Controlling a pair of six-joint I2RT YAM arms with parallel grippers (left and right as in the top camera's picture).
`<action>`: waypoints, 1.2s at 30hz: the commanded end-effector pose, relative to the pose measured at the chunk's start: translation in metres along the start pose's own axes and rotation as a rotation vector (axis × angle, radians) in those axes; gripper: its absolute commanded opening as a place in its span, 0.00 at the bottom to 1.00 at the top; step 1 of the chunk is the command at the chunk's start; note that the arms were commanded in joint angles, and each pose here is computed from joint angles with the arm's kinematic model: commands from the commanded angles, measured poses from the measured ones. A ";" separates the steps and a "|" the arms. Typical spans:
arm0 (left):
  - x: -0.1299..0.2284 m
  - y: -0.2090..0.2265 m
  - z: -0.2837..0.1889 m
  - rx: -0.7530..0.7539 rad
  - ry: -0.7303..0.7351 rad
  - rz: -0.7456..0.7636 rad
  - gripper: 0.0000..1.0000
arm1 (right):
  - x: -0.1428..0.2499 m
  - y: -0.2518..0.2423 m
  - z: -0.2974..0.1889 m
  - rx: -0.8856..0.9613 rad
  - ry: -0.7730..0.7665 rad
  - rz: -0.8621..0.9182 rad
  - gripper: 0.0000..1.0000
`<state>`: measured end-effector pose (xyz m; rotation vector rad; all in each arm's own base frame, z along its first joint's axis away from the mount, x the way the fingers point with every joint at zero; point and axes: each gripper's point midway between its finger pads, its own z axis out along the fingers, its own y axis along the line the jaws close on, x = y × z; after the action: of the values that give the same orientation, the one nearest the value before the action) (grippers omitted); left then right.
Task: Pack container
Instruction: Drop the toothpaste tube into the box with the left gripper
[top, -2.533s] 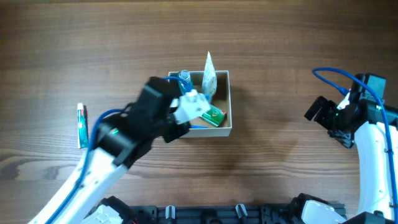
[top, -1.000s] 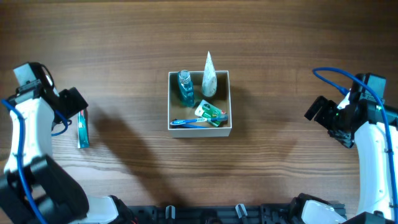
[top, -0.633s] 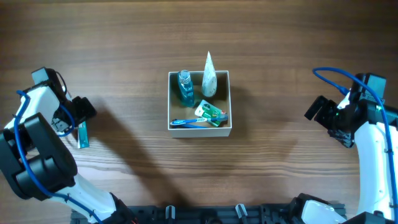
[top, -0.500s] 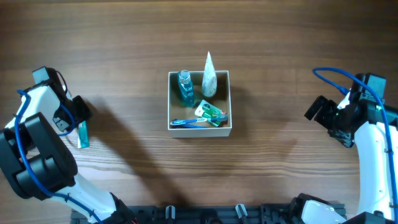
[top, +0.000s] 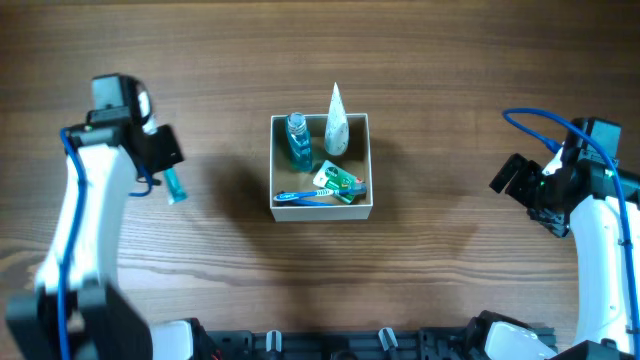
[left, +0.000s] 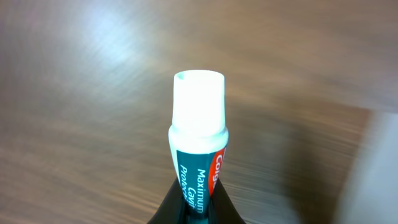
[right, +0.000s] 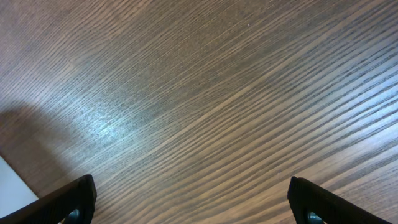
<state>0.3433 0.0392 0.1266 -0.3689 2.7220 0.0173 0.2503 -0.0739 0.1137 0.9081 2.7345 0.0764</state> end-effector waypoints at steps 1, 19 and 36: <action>-0.002 -0.076 -0.064 0.134 -0.189 0.359 0.04 | 0.001 -0.001 0.002 0.005 0.006 -0.012 1.00; 0.112 -0.266 -0.022 0.426 -0.210 1.592 0.07 | 0.001 -0.001 0.002 0.004 0.006 -0.012 1.00; 0.000 -0.169 -0.104 0.221 -0.413 0.571 1.00 | -0.024 0.060 -0.041 -0.077 -0.153 -0.229 0.97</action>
<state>0.3246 -0.1848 0.1997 0.8961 2.2578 -0.0609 0.2609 -0.0565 0.1252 0.7561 2.7568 0.0754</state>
